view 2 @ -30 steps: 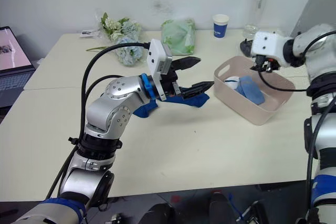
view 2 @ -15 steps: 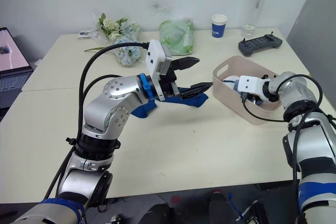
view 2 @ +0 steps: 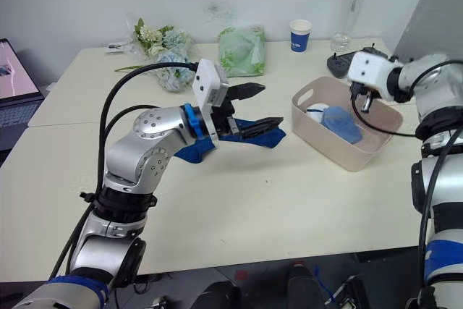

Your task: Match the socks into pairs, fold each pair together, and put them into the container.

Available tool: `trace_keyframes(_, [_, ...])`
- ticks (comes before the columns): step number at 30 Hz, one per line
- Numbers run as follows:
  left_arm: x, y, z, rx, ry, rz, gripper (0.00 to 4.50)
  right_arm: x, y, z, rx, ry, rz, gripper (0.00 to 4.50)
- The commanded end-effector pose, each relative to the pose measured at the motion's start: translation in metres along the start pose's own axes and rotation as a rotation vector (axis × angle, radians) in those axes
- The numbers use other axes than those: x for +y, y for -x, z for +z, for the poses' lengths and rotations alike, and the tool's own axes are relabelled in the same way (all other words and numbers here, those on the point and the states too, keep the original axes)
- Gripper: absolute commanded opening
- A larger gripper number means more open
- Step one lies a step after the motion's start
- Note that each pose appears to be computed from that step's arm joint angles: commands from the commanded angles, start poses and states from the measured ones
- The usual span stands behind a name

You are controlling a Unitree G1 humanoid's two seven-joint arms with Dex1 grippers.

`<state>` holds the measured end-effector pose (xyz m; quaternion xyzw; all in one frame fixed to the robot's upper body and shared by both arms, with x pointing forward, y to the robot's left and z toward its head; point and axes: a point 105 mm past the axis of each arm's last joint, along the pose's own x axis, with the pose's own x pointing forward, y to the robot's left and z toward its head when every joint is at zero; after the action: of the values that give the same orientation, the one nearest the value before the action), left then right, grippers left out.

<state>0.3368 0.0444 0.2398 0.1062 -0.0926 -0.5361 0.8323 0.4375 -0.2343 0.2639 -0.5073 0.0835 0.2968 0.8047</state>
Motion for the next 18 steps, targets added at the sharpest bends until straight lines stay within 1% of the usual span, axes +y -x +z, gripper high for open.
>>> trace_keyframes(1, [0.008, 0.018, 0.006, -0.005, -0.055, 0.054, 4.5, -0.026, 0.013, 0.036, -0.2, -0.093, -0.109, 0.58])
trace_keyframes(3, [0.016, 0.035, -0.004, 0.032, -0.05, 0.123, 4.5, -0.022, 0.012, 0.061, -0.362, -0.187, -0.094, 1.32])
trace_keyframes(4, [0.021, 0.046, -0.013, 0.06, -0.045, 0.172, 4.5, -0.013, 0.011, 0.075, -0.455, -0.232, -0.066, 1.64])
trace_keyframes(6, [0.023, 0.066, -0.028, 0.105, -0.02, 0.239, 4.5, 0.009, 0.01, 0.099, -0.613, -0.342, -0.014, 2.37])
trace_keyframes(7, [0.022, 0.076, -0.038, 0.126, 0.003, 0.275, 4.5, 0.029, 0.008, 0.107, -0.66, -0.393, 0.018, 2.72])
trace_keyframes(9, [0.019, 0.094, -0.056, 0.167, 0.03, 0.345, 4.5, 0.067, 0.006, 0.116, -0.708, -0.457, 0.072, 3.5])
trace_keyframes(10, [0.017, 0.102, -0.064, 0.189, 0.032, 0.374, 4.5, 0.084, 0.006, 0.119, -0.717, -0.482, 0.097, 3.82])
trace_keyframes(11, [0.015, 0.108, -0.07, 0.204, 0.037, 0.403, 4.5, 0.101, 0.006, 0.121, -0.719, -0.481, 0.136, 4.18])
trace_keyframes(12, [0.008, 0.114, -0.079, 0.227, 0.051, 0.423, 4.5, 0.124, 0.003, 0.117, -0.701, -0.486, 0.166, 4.48])
trace_keyframes(14, [-0.004, 0.123, -0.09, 0.252, 0.077, 0.455, 4.5, 0.155, 0.0, 0.11, -0.676, -0.523, 0.195, 4.48])
trace_keyframes(18, [-0.022, 0.138, -0.104, 0.282, 0.118, 0.514, 4.5, 0.197, 0.001, 0.095, -0.621, -0.566, 0.206, 4.48])
